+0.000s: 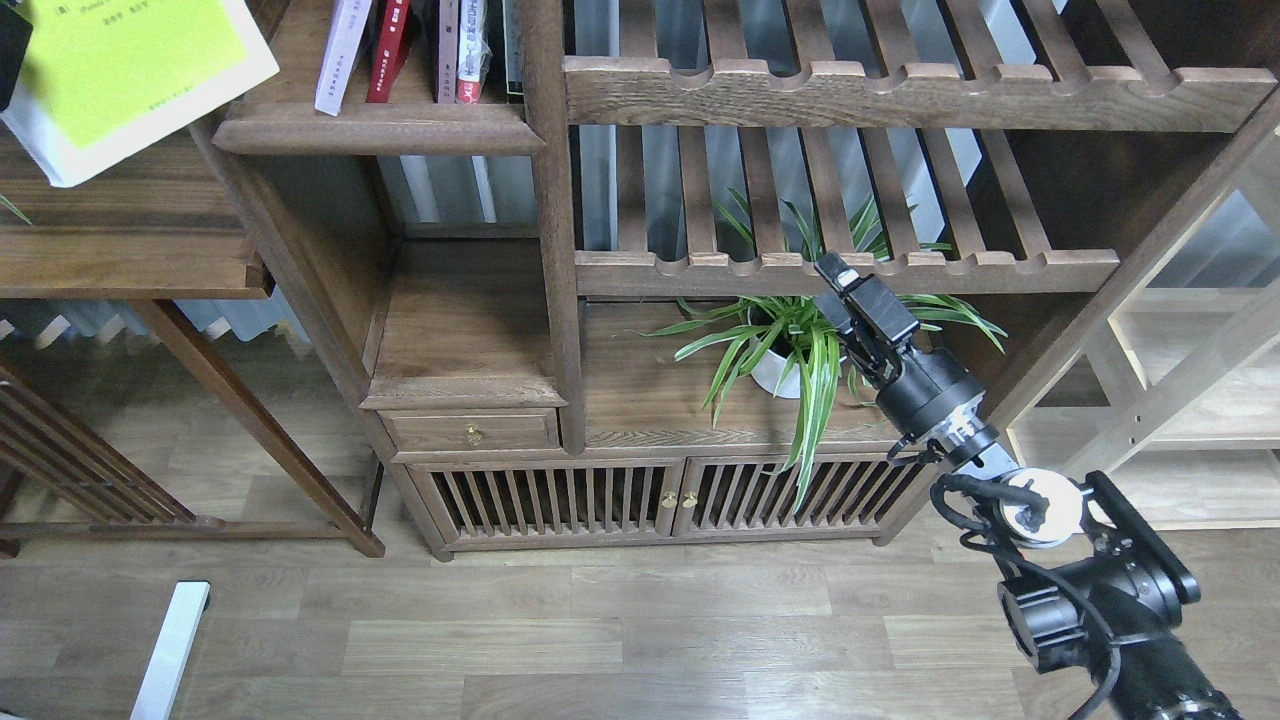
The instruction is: Organize books on shelf
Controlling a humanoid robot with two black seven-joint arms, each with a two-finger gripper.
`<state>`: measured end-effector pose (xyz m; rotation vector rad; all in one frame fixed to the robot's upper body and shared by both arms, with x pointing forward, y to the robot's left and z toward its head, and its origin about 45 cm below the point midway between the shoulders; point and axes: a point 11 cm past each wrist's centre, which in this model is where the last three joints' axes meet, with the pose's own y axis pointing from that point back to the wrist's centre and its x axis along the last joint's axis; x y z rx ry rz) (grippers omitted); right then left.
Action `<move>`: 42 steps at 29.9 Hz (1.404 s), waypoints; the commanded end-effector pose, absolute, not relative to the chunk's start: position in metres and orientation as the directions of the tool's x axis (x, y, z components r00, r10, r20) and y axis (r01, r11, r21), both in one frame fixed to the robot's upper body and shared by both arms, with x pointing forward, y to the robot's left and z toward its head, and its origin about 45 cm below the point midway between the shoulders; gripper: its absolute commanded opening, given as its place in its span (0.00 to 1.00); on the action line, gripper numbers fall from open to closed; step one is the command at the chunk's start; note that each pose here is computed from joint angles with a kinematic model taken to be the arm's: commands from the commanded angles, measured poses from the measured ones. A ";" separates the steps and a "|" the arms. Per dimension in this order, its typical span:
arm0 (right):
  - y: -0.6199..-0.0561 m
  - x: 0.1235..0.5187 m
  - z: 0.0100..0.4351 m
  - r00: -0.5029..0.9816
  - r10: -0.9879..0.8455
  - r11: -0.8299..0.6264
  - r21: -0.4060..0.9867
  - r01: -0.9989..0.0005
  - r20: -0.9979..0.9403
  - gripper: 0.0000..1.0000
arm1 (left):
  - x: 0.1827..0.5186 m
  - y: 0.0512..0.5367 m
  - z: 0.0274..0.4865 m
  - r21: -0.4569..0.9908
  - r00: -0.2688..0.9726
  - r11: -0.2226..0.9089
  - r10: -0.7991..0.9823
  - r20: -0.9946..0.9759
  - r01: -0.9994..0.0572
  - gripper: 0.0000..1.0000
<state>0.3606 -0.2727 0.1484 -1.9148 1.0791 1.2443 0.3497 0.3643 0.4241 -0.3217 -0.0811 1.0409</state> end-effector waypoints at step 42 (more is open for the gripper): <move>-0.278 0.361 0.151 0.230 -0.304 -0.473 -0.063 -0.879 -0.924 0.89 | 0.473 0.301 0.468 -0.185 0.358 0.342 0.931 -0.063 -0.921 0.04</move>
